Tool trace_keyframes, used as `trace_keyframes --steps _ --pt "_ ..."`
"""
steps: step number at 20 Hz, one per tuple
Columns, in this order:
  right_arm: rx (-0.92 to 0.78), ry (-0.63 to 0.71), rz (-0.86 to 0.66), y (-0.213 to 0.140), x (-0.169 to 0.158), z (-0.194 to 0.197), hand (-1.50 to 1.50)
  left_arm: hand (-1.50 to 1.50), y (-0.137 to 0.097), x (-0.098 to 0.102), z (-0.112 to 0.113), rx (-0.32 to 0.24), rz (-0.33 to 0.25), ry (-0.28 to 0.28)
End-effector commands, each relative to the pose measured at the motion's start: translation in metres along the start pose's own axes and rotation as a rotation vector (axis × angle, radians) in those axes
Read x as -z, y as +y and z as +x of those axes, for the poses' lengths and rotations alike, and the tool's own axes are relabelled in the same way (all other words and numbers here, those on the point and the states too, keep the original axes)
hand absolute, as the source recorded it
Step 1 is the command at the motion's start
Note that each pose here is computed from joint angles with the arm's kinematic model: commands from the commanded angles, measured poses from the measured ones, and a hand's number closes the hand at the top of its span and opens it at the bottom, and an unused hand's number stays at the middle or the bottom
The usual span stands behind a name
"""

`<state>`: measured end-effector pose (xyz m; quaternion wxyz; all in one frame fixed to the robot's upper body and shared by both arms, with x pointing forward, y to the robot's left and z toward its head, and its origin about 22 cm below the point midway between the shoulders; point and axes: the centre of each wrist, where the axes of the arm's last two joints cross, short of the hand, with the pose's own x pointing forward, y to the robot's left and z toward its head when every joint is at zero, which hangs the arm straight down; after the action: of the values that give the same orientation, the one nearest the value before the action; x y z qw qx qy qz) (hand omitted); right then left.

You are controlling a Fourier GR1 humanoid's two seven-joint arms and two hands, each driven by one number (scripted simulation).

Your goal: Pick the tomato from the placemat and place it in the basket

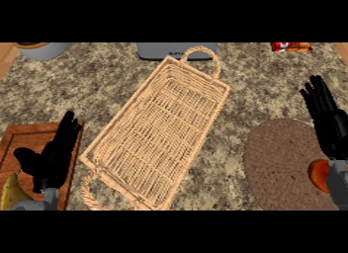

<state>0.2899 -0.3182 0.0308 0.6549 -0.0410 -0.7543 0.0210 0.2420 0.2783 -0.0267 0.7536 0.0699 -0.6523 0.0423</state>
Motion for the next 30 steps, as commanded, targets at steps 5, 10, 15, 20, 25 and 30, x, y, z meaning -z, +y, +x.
trace_keyframes --steps 5,10,15,20,25,30 --pt "0.138 -0.239 0.846 0.067 -0.002 0.041 1.5 0.0 0.012 0.026 0.065 0.264 -0.105 -0.3" --pt "0.524 -0.192 1.126 0.114 -0.07 0.013 1.5 0.0 0.024 0.028 0.075 0.349 -0.116 -0.326" --pt "0.257 -0.4 1.065 0.051 -0.107 0.076 -1.5 0.0 0.034 0.027 0.086 0.367 -0.094 -0.31" --pt "-0.289 -0.582 0.863 -0.009 -0.075 0.152 -1.5 0.0 0.045 0.026 0.098 0.355 -0.09 -0.309" --pt "-0.79 -0.604 0.907 -0.034 -0.064 0.231 -1.5 0.0 0.035 0.026 0.1 0.363 -0.111 -0.323" --pt "-1.122 -0.509 1.111 -0.033 -0.069 0.274 -1.5 0.0 0.028 0.022 0.094 0.374 -0.132 -0.337"
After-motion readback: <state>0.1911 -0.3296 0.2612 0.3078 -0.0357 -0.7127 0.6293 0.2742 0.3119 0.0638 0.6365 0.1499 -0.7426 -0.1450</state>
